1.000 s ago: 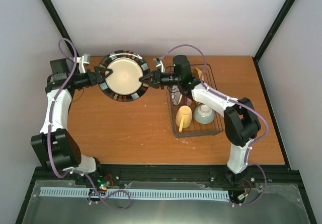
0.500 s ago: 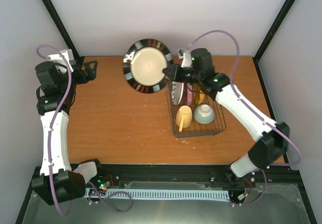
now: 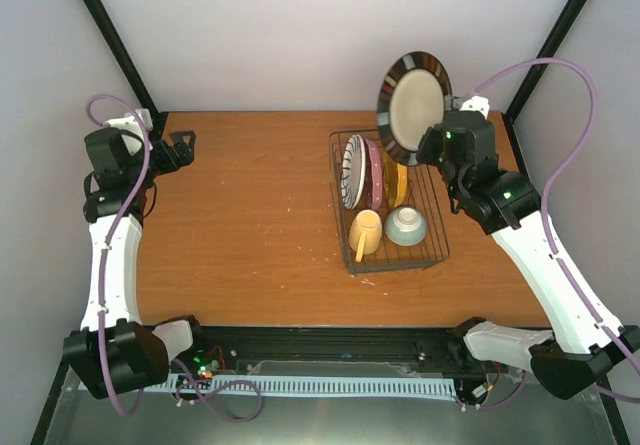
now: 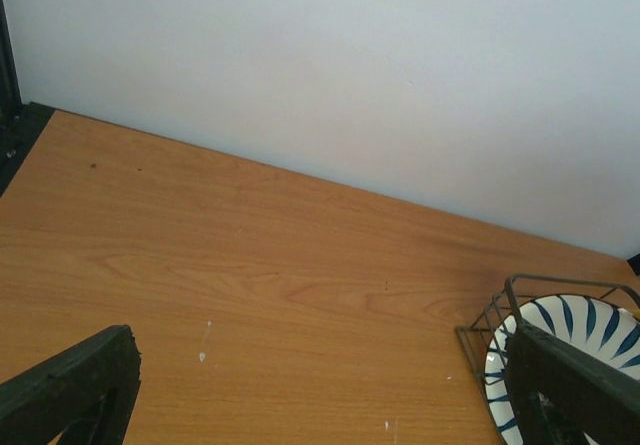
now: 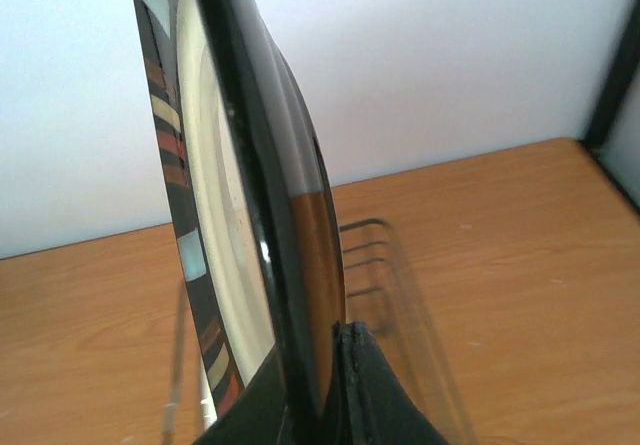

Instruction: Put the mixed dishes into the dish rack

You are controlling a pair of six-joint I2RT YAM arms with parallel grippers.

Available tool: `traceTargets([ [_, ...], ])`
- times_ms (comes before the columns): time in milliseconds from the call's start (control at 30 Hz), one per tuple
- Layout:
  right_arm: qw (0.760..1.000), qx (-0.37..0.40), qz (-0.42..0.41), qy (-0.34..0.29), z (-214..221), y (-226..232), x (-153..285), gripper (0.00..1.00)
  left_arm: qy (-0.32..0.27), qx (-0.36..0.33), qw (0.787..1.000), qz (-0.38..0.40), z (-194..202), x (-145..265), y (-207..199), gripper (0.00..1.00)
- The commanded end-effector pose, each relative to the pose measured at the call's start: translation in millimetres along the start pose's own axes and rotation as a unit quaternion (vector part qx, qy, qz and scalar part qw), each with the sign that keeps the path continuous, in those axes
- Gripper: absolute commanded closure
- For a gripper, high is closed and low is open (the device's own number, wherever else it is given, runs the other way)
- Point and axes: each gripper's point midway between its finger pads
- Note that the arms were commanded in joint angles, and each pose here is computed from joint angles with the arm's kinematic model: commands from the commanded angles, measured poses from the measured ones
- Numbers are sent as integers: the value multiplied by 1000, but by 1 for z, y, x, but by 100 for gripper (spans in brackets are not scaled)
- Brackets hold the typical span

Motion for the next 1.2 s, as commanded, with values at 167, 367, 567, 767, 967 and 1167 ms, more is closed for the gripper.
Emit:
traceTargets([
  [167, 984, -14, 132, -115, -37, -67, 28, 97, -7, 5, 1000, 7, -1, -4, 0, 0],
  [367, 984, -9, 156, -89, -20, -90, 8, 97, -1, 8, 1000, 9, 7, -9, 3, 0],
  [567, 987, -12, 151, -61, -4, -105, -14, 97, 8, 19, 1000, 20, 14, -17, 4, 0],
  [767, 988, -2, 152, -42, 2, -113, -29, 97, 13, 23, 999, 27, 18, -23, 5, 0],
  [967, 988, 8, 155, -17, 15, -114, -48, 97, 23, 22, 999, 25, 25, -28, 8, 0],
  [1167, 987, 18, 162, -4, 27, -117, -63, 97, 21, 11, 1000, 14, 22, -26, 11, 0],
])
Point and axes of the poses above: each gripper's point midway between its finger pads, its own x axis back along the fingers, its own y axis along the line the jaws close on, z = x × y, and after that the axes turned 7 degrees about -x, right-handed
